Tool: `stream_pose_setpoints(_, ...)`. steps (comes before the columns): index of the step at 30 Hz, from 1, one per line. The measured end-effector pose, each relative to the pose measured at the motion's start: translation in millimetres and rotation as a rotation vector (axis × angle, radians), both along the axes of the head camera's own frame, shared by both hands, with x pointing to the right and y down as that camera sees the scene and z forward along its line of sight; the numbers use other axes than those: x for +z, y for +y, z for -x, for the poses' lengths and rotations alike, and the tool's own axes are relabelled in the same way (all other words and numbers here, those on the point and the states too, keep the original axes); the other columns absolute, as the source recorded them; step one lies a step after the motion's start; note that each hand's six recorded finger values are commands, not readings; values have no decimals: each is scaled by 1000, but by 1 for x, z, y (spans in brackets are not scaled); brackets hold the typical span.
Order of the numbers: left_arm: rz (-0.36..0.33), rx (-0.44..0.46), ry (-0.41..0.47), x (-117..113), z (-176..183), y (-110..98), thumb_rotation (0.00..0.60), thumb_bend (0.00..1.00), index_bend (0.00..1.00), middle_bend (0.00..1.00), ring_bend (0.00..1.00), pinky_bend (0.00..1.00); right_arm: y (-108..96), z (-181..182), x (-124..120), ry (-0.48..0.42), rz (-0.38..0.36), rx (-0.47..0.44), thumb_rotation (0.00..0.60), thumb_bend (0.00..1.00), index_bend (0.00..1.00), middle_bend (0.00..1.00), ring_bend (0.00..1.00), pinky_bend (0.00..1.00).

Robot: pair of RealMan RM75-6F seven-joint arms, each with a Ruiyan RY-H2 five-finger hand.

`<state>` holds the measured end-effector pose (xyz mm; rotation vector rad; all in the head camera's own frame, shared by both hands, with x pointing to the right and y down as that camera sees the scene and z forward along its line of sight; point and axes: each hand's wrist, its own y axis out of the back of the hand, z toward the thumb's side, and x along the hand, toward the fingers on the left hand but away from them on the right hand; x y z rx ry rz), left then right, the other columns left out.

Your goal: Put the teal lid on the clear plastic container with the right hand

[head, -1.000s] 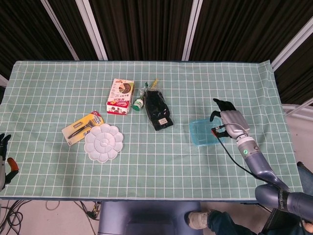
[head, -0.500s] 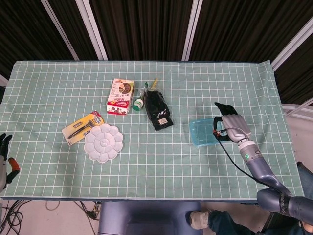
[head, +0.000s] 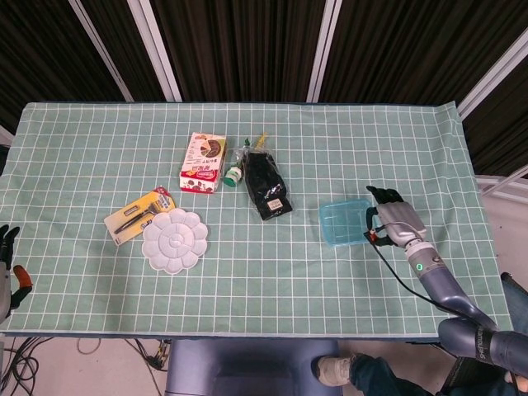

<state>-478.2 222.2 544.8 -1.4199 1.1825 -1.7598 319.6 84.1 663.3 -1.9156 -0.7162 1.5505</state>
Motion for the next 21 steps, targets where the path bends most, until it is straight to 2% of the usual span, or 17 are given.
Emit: stream_pose_setpoints(21,1,-1,-6,1,1,1,600,765,41,0,0,0,6,-6,21,16,42,3,600,520,592,62,0,0)
